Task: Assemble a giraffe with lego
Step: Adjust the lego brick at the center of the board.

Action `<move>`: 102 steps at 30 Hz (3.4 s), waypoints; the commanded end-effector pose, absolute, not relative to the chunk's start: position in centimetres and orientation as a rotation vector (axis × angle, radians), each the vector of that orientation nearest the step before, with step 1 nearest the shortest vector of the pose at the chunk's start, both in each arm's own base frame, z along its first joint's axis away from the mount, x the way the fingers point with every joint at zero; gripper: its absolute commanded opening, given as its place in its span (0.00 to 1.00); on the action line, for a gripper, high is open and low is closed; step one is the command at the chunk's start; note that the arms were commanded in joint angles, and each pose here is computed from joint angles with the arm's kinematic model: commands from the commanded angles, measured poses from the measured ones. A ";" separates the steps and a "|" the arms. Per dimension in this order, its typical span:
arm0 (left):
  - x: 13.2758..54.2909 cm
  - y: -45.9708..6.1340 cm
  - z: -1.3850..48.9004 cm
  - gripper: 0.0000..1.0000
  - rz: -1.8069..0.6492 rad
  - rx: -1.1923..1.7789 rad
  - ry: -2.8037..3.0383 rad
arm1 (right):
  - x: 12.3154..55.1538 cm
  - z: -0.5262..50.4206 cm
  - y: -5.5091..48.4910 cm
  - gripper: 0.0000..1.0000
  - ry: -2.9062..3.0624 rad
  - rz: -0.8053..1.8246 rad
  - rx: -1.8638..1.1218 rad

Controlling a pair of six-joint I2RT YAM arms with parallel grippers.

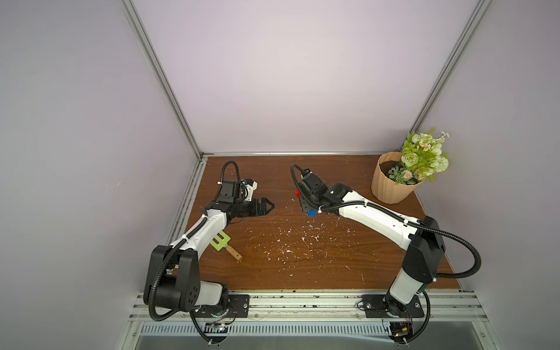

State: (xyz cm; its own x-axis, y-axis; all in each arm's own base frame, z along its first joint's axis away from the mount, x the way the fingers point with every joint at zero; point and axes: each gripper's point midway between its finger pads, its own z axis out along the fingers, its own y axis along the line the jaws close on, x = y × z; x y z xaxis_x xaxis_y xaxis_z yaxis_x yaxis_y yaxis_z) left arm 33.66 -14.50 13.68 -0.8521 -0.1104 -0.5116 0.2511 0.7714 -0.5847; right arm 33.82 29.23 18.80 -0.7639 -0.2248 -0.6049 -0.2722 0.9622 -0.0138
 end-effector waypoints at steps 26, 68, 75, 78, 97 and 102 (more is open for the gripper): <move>32.4 -15.4 15.4 1.00 -0.959 0.145 2.389 | 27.4 14.0 25.5 0.21 3.168 0.218 -0.367; 31.9 -15.7 16.9 1.00 -0.987 0.171 2.332 | 26.9 6.0 21.0 0.21 3.492 0.115 -0.164; 32.0 -15.7 16.8 1.00 -0.989 0.165 2.337 | 27.0 5.1 20.7 0.21 3.516 0.103 -0.166; 32.0 -15.8 16.8 1.00 -0.994 0.167 2.335 | 26.9 4.7 20.6 0.22 3.530 0.098 -0.171; 32.0 -15.6 16.6 1.00 -0.981 0.164 2.340 | 27.6 5.3 20.9 0.57 3.514 0.176 -0.165; 32.1 -15.6 16.4 1.00 -0.975 0.161 2.347 | 28.6 6.8 21.4 0.63 3.458 0.217 -0.165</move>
